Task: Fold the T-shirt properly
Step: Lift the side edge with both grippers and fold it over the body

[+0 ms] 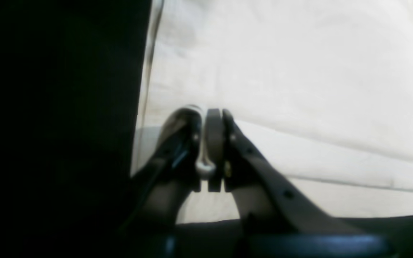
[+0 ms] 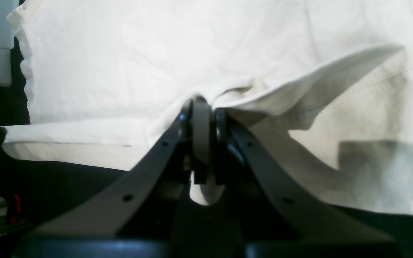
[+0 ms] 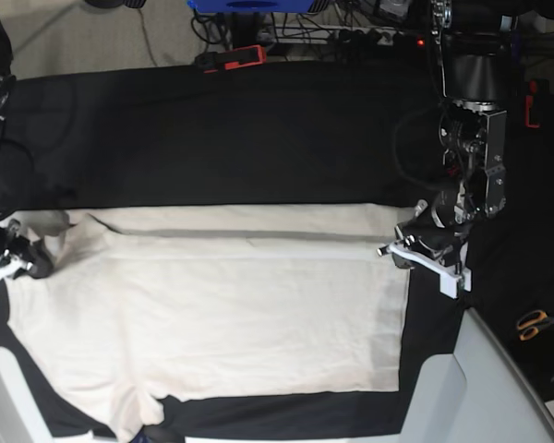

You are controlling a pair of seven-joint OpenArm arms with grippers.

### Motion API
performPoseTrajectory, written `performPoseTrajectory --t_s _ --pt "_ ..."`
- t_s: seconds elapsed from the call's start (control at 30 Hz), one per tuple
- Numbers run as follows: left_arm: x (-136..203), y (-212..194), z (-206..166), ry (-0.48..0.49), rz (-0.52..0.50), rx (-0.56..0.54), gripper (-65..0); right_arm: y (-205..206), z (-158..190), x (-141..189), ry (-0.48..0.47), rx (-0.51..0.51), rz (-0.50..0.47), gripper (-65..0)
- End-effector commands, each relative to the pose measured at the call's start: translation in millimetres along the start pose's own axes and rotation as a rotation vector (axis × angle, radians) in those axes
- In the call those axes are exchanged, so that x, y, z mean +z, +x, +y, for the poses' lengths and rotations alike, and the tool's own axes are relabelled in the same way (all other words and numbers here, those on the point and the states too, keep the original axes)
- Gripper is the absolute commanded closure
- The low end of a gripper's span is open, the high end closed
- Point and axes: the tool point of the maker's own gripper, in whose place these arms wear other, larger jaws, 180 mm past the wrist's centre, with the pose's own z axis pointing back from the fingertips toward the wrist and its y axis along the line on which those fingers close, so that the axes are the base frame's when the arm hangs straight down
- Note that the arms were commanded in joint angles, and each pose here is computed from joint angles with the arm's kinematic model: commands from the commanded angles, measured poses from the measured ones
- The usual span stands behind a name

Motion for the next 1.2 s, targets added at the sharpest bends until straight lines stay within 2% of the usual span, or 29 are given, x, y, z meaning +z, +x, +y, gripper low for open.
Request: performPoseTrajectory --t_s 0.0,0.3,0.57,0.73,0.93,1.1,1.17 --pt "0.5 19.9 -7.7 -0.018 -0.051 -0.013 0.0 30.4 3.4 9.3 0.009 0.026 -0.075 -0.6" --pt "-0.8 30.0 -9.1 -0.013 -0.067 -0.028 0.0 30.6 4.0 8.8 0.01 0.025 -0.078 -0.6" --pt "-13.1 14.9 5.9 0.02 -0.008 0.003 0.0 33.9 4.0 9.1 0.011 0.025 -0.096 -0.6" --pt "-14.5 23.4 5.5 0.02 -0.047 0.006 0.0 35.6 4.1 9.2 0.011 0.025 -0.105 -0.6" --pt "-16.6 18.2 8.2 0.026 -0.032 0.011 0.0 38.0 4.8 9.4 0.012 0.026 -0.113 -0.8" --pt "-16.1 19.2 6.7 0.023 -0.037 0.01 0.0 41.0 11.7 3.7 0.029 0.019 -0.148 -2.4" --pt "-15.7 19.4 6.4 0.023 -0.038 0.009 0.0 42.2 11.8 4.1 0.031 0.014 -0.156 -8.1"
